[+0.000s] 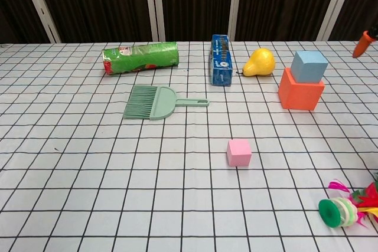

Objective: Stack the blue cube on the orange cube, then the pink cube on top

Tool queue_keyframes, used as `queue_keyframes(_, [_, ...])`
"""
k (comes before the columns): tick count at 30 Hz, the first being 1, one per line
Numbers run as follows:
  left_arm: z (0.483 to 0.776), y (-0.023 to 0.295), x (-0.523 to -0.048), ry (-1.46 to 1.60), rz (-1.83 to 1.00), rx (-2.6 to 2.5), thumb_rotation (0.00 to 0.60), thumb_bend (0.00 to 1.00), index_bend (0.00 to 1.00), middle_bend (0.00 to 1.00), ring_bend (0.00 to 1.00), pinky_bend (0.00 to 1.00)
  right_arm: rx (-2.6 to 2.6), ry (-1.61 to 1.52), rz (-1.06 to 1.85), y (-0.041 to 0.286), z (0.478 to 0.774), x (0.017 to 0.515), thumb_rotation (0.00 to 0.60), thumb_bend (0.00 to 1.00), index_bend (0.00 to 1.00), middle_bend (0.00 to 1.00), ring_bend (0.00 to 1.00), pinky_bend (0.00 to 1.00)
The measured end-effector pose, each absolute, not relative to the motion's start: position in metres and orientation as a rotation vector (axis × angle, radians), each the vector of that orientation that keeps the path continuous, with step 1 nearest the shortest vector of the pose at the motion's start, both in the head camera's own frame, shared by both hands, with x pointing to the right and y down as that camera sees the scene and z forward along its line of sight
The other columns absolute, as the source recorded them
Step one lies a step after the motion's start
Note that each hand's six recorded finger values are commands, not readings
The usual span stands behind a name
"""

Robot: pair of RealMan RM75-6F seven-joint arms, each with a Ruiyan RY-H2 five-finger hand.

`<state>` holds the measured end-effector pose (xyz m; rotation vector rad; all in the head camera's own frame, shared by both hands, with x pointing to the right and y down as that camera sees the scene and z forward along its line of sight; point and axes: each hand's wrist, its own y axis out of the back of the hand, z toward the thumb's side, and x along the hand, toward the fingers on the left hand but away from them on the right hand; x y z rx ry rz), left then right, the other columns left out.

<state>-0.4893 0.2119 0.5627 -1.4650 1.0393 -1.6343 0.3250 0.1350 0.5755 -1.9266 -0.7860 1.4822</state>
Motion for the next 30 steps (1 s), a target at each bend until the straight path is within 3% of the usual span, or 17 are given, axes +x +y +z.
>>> queue_keyframes(7, [0.565, 0.212, -0.488, 1.027, -1.640, -1.465, 0.600, 0.54, 0.16, 0.02, 0.00, 0.00, -2.012, -0.790, 1.446, 0.166, 0.587, 0.313, 0.600, 0.25, 0.31, 1.00, 1.00, 0.85])
queue_keyframes(17, [0.564, 0.213, -0.488, 1.028, -1.645, -1.460, 0.600, 0.54, 0.16, 0.02, 0.00, 0.00, -2.046, -0.678, 1.201, 0.179, 0.599, 0.259, 0.600, 0.25, 0.32, 1.00, 1.00, 0.85])
queue_keyframes(30, [0.569, 0.213, -0.485, 1.006, -1.658, -1.461, 0.600, 0.54, 0.16, 0.02, 0.00, 0.00, -2.078, -0.715, 1.415, 0.177, 0.625, 0.255, 0.600, 0.28, 0.32, 1.00, 1.00, 0.85])
